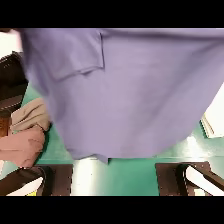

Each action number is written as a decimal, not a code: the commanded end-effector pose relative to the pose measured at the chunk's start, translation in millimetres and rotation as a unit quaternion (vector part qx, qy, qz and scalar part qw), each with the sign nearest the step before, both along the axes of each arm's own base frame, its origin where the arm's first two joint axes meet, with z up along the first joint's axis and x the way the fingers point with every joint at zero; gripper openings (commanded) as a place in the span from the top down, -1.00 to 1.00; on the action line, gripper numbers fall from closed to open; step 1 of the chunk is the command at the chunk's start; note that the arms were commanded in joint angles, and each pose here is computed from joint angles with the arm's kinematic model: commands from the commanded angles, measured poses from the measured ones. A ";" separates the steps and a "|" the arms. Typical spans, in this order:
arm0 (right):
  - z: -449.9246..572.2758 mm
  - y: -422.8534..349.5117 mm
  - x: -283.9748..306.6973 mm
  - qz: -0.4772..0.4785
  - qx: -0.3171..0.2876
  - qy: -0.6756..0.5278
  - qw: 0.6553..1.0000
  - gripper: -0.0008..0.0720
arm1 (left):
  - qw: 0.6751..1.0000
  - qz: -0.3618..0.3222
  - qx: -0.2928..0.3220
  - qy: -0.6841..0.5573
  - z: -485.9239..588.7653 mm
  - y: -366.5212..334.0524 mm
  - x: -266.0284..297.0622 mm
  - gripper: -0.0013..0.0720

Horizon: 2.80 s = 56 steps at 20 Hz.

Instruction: Fold the shirts.

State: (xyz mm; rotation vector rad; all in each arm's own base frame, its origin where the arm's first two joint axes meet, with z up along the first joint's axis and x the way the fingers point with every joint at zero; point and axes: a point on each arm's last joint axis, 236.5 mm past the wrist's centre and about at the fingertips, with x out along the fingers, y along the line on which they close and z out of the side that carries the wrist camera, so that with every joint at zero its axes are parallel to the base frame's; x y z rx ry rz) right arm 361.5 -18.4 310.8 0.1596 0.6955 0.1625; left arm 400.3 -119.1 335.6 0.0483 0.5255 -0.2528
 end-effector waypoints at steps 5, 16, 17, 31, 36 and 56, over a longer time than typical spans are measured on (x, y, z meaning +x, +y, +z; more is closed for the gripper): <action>-241.0 -2.7 76.2 0.016 0.027 0.247 0.968 0.93 | 0.969 -0.020 -0.018 0.246 -248.1 -16.2 99.2 0.90; -285.9 -9.9 91.9 0.011 -0.005 0.296 0.955 0.93 | 0.943 -0.040 0.008 0.329 -313.6 -11.3 83.0 0.90; -296.1 -8.4 81.6 0.014 -0.005 0.309 0.951 0.93 | 0.939 -0.039 0.009 0.342 -324.3 -10.3 77.1 0.90; -246.0 13.2 17.1 0.011 0.033 0.265 0.964 -0.26 | 0.900 0.022 -0.010 0.436 -337.6 11.7 -41.3 -0.45; -236.1 18.6 -9.1 0.002 0.029 0.233 0.972 -0.26 | 0.858 0.041 -0.062 0.508 -373.2 13.0 -182.0 -0.45; -244.5 11.0 -40.6 0.009 0.066 0.285 0.956 -0.26 | 0.850 0.014 -0.206 0.484 -384.7 -35.2 -218.8 0.91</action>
